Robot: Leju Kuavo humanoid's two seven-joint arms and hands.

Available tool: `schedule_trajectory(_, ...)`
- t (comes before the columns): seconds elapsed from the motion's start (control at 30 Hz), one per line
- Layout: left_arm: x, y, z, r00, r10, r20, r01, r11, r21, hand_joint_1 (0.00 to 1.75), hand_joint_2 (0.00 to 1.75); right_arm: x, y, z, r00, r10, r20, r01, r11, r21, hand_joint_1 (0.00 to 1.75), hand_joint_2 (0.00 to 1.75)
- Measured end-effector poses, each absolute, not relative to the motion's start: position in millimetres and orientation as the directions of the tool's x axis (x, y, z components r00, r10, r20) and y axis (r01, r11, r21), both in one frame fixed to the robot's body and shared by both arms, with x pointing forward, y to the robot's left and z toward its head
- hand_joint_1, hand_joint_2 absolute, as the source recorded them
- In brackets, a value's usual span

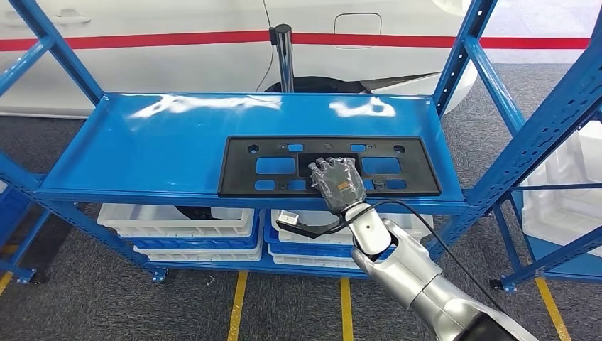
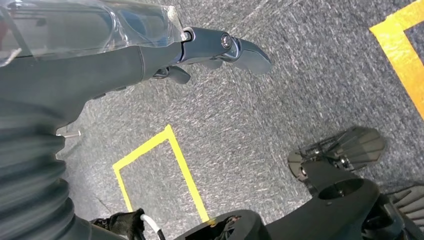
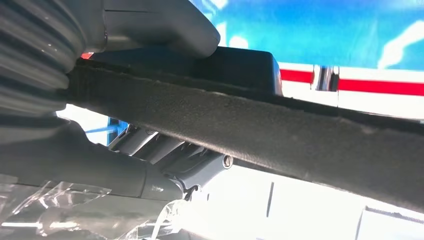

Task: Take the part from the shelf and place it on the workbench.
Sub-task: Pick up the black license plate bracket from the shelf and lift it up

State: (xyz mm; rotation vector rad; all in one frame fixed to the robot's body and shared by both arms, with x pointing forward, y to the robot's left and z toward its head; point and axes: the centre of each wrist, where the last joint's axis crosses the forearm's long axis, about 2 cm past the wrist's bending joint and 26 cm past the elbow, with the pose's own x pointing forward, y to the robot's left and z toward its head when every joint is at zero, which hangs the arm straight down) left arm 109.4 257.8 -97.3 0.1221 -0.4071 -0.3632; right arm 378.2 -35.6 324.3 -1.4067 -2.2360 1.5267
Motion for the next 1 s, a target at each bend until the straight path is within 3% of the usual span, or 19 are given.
schedule_trajectory(1.0, 110.8, 256.2, -97.0, 0.862, -0.338, 0.377, 0.307, 0.941, 0.140, 0.00, 1.75, 369.7, -42.5, 326.6, -0.598, 0.701, -0.388, 0.623, 0.102, -0.775, 1.75, 1.75)
